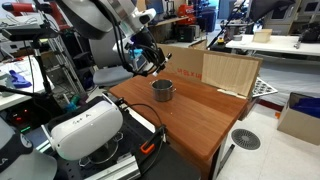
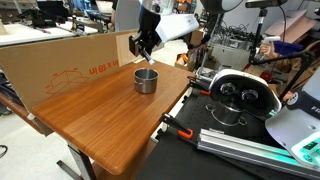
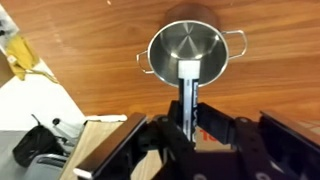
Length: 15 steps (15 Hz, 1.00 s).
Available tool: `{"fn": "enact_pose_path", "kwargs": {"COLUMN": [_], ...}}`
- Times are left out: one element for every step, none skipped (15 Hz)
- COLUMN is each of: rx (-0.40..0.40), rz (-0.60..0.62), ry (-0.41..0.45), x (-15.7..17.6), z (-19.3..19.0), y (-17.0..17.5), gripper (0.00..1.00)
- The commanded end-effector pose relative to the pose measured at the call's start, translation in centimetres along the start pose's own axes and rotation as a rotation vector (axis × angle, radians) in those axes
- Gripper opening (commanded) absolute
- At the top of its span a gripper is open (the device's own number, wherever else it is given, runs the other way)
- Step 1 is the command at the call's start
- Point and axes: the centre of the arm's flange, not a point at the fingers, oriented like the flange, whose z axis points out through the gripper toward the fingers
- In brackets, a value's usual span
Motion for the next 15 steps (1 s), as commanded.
{"fn": "enact_pose_path", "kwargs": {"rx": [-0.003, -0.009, -0.014, -0.02, -0.024, -0.028, -0.033, -0.039, -0.042, -0.045, -0.048, -0.053, -0.056, -0.061, -0.068], "rz": [0.01, 0.008, 0.001, -0.007, -0.015, -0.019, -0.022, -0.024, -0.023, -0.035, -0.038, -0.04, -0.042, -0.043, -0.044], "ry": [-0.002, -0.018, -0.03, -0.04, -0.05, -0.055, -0.062, -0.069, -0.076, -0.093, -0.1, -0.104, -0.107, -0.111, -0.12], "x": [-0.2, -0.1, -0.3, -0.4, -0.5, -0.5, -0.6, -0.5, -0.5, -0.4, -0.4, -0.4, -0.4, -0.4, -0.3], "z": [2.6, 3.3, 3.7, 4.3, 4.7, 5.2, 5.6, 6.0, 6.4, 6.7, 7.1, 7.5, 7.8, 8.1, 8.4], "y": [0.2, 0.2, 0.1, 0.0, -0.2, -0.4, -0.4, -0.4, -0.4, -0.4, -0.3, -0.3, -0.3, -0.3, -0.2], "gripper": [0.06, 0.06, 0.06, 0.06, 0.06, 0.06, 0.06, 0.06, 0.06, 0.06, 0.06, 0.06, 0.06, 0.06, 0.06]}}
